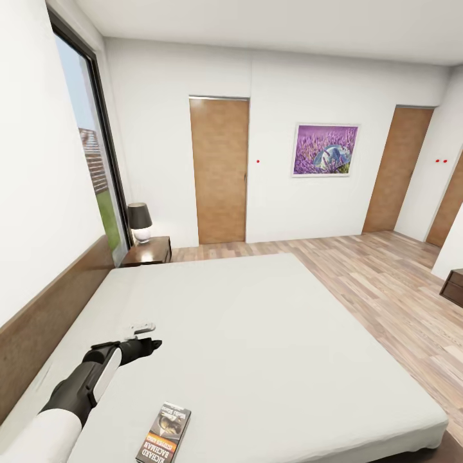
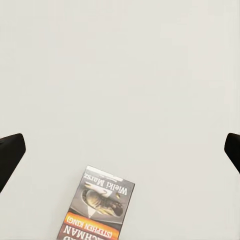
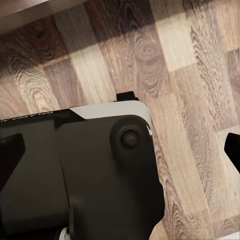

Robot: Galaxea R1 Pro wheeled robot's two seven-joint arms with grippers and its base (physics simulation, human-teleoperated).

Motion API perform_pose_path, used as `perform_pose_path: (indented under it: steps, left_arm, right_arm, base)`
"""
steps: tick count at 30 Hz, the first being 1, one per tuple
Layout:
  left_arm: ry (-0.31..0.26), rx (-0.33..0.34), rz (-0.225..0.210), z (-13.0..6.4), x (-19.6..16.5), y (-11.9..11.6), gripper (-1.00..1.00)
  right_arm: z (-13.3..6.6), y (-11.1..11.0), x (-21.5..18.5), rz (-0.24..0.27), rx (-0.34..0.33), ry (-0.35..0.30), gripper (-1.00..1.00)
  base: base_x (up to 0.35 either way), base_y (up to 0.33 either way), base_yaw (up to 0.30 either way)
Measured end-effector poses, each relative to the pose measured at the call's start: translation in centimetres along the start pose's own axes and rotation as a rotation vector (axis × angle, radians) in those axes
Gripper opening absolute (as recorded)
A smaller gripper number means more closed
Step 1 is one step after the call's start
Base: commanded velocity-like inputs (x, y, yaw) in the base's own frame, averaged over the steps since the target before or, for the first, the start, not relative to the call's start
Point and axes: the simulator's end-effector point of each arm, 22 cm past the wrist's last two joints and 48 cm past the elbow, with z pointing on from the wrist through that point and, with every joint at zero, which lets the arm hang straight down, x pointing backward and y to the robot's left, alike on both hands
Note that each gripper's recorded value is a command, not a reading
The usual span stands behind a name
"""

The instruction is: In the bedroom, move the book from the bed onto either nightstand, and place the two sandals side by side next to the bed.

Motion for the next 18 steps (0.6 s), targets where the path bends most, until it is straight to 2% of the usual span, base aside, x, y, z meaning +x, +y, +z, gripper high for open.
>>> perform_pose_path:
  steps: [6,9,18]
  left_arm:
    - [0.007,-0.012,0.012,0.3,0.3,-0.3,1.0]
    - [0.008,-0.021,0.024,0.4,0.5,-0.5,1.0]
    - [0.013,-0.022,0.048,0.5,0.7,-1.0,1.0]
  right_arm:
    - [0.0,-0.7,3.3,0.002,0.009,0.042,1.0]
    - [-0.1,-1.9,6.2,0.001,0.025,0.072,1.0]
    - [-0.3,-3.9,8.1,0.002,0.051,0.048,1.0]
  base:
    - [0.0,0.0,0.0]
    - [0.0,0.0,0.0]
    - [0.0,0.0,0.0]
